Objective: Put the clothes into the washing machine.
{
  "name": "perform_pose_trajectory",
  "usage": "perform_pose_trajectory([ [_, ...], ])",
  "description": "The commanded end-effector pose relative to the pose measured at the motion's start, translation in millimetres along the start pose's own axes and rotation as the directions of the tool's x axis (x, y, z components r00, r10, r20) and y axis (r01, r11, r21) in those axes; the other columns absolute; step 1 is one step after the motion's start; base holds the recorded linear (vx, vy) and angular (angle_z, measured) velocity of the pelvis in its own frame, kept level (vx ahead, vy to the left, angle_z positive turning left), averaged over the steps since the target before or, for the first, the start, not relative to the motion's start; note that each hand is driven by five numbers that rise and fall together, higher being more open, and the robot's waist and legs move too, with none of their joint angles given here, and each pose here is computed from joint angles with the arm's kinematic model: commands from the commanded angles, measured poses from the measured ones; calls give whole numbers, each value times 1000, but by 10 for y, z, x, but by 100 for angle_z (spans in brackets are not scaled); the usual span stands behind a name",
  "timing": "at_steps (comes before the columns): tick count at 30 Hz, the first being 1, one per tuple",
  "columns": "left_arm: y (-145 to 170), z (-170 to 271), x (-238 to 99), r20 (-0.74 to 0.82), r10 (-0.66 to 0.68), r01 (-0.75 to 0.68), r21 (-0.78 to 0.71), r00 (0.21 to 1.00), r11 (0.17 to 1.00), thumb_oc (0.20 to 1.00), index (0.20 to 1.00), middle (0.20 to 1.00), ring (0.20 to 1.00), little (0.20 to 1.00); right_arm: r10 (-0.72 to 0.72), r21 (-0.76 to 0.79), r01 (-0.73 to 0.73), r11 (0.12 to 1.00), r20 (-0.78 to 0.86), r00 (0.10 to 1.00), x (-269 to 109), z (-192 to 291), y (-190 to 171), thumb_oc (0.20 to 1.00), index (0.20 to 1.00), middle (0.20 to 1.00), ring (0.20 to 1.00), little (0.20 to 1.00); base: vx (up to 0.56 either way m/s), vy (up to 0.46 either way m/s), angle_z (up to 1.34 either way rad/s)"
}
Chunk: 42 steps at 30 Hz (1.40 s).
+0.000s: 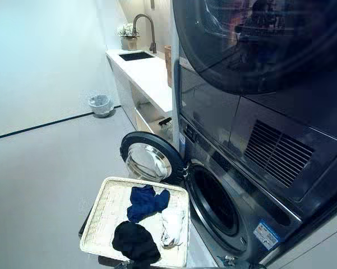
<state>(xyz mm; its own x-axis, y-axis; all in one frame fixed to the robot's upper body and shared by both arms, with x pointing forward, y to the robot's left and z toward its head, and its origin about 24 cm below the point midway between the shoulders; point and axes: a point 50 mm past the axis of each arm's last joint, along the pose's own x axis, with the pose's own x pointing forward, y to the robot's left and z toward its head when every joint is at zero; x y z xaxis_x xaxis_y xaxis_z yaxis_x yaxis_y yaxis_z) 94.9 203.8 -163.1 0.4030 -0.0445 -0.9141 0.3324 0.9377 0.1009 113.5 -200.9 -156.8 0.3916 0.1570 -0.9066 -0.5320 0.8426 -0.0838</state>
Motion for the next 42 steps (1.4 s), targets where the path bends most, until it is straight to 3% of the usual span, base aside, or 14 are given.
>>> perform_pose_trajectory([
  [1,30,352,71,87,-16,13,32,996,999,1000,1000,1000,1000,1000,11,-65,-4,998,101,995,71,361,-71,1000,1000,1000,1000,1000,713,-207,67],
  [11,84,335,68,77,53,-53,-2,996,999,1000,1000,1000,1000,1000,15,-72,-8,997,98,995,65,346,-84,1000,1000,1000,1000,1000,6,1,0],
  [12,109,307,62,74,130,-130,4,989,991,1000,1000,1000,1000,1000,18,-69,-11,998,93,995,67,330,-65,1000,1000,1000,1000,1000,58,10,0],
  [16,184,281,45,65,235,-236,8,970,972,1000,1000,1000,1000,1000,19,-65,-14,998,86,996,66,307,-51,1000,1000,1000,1000,1000,54,7,0],
  [18,275,267,15,75,370,-374,34,926,927,1000,1000,1000,1000,1000,17,-56,-13,998,79,997,68,287,-30,1000,1000,1000,1000,1000,92,14,0],
  [28,550,505,-77,234,619,-653,115,750,748,1000,1000,1000,1000,1000,2,-56,3,998,96,995,48,283,-84,1000,1000,1000,1000,1000,67,37,-1],
  [34,745,878,-111,295,699,-744,63,651,666,1000,1000,1000,1000,1000,-33,-93,49,994,174,984,34,518,-262,1000,1000,1000,1000,1000,-58,87,-11],
  [42,983,1564,-216,344,777,-811,-68,528,581,1000,1000,1000,1000,1000,-81,-147,144,978,368,926,-15,1205,-513,1000,1000,1000,1000,1000,-163,75,-19],
])
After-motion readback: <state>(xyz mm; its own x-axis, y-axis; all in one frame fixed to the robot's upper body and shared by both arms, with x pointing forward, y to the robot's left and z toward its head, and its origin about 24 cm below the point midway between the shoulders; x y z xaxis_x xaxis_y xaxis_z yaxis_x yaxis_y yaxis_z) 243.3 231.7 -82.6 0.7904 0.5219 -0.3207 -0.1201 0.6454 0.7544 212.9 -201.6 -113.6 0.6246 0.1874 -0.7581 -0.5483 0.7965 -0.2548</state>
